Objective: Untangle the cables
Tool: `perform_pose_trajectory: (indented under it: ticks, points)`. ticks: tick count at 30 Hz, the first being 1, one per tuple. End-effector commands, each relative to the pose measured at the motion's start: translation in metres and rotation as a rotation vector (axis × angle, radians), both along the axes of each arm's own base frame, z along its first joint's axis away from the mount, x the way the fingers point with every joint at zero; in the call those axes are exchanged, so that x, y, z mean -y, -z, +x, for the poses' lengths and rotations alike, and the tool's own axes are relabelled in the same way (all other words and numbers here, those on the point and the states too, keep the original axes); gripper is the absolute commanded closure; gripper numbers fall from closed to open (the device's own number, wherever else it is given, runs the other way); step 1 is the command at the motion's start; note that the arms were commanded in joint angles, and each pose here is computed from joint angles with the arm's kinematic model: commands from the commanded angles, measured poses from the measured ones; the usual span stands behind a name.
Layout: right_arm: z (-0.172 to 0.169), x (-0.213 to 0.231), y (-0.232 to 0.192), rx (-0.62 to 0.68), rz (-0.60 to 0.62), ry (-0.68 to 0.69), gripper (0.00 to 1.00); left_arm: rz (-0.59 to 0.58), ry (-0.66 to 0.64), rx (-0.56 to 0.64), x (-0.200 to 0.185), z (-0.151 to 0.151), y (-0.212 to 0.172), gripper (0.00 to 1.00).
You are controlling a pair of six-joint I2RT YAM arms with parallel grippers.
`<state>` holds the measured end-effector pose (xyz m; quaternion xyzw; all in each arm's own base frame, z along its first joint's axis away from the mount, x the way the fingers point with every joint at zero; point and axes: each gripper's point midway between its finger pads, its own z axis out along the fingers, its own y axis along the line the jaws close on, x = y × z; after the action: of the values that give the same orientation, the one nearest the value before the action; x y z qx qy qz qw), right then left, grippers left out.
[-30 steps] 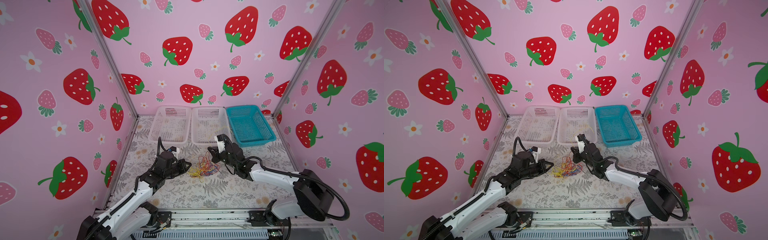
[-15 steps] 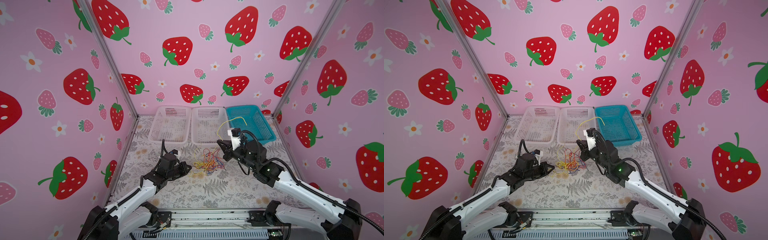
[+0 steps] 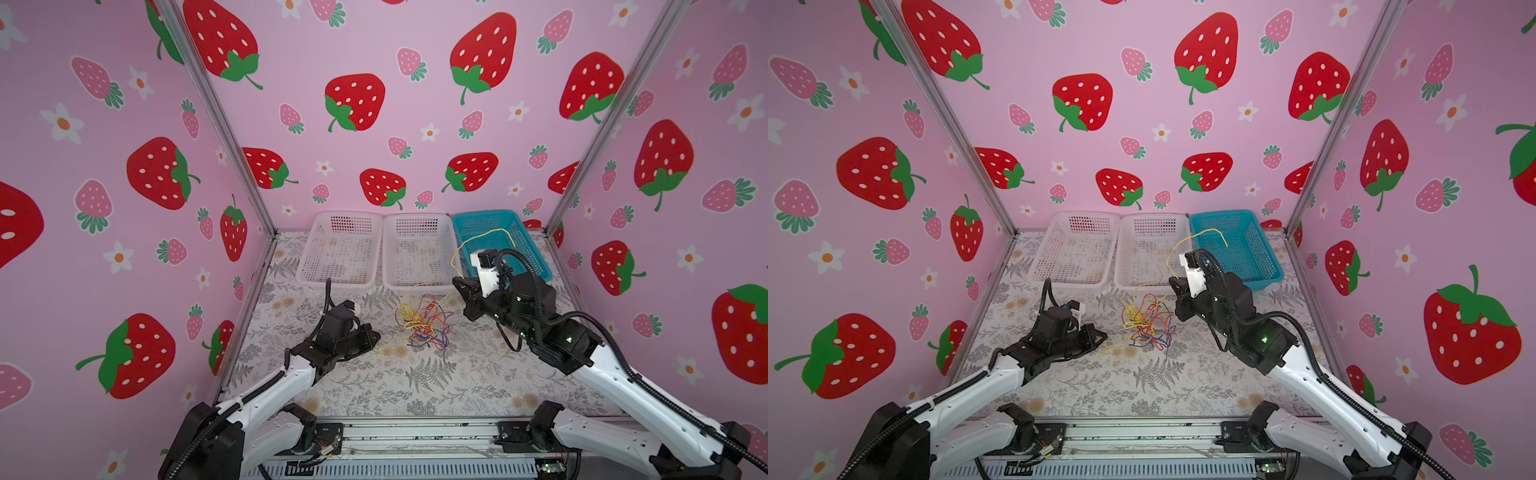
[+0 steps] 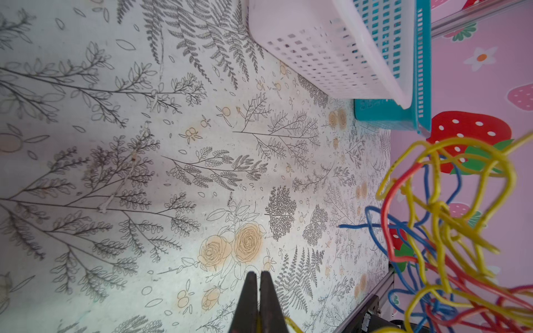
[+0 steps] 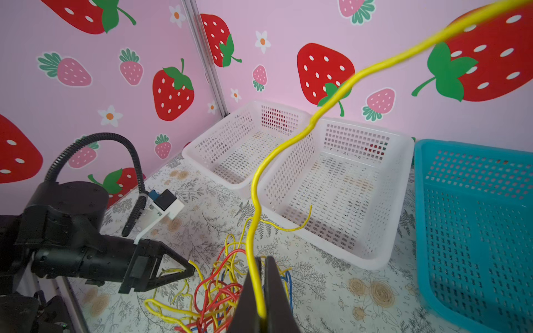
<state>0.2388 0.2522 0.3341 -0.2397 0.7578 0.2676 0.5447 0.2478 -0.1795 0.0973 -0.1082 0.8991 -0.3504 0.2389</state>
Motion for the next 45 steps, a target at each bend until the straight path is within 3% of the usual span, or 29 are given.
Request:
perform_pose_trajectory:
  ticks: [1, 12, 17, 23, 28, 32, 37, 45]
  points:
    - [0.008, 0.014, -0.002, 0.016, 0.051, 0.063, 1.0, 0.067, -0.053, -0.051, -0.02, -0.009, 0.009, 1.0]
    - [-0.013, -0.028, 0.124, -0.229, 0.058, -0.127, 1.0, -0.259, 0.011, 0.121, 0.016, 0.0, -0.081, 1.0]
    - [-0.01, -0.025, 0.179, -0.292, -0.025, -0.082, 1.0, -0.366, 0.026, 0.2, 0.023, 0.001, -0.129, 1.0]
    - [-0.001, -0.009, 0.233, -0.326, -0.162, -0.005, 1.0, -0.401, 0.038, 0.303, 0.02, -0.003, -0.189, 1.0]
    - [-0.012, -0.024, 0.197, -0.269, -0.071, -0.117, 0.95, -0.377, 0.045, 0.295, 0.02, -0.003, -0.191, 1.0]
    - [-0.026, -0.032, 0.155, -0.203, 0.005, -0.219, 0.77, -0.375, 0.047, 0.242, 0.024, -0.001, -0.173, 1.0]
    - [-0.038, -0.033, 0.145, -0.214, -0.002, -0.279, 0.5, -0.317, 0.06, 0.218, 0.024, 0.0, -0.165, 1.0]
    - [-0.072, -0.036, 0.109, -0.129, 0.129, -0.426, 0.38, -0.271, 0.053, 0.137, 0.026, 0.005, -0.144, 1.0]
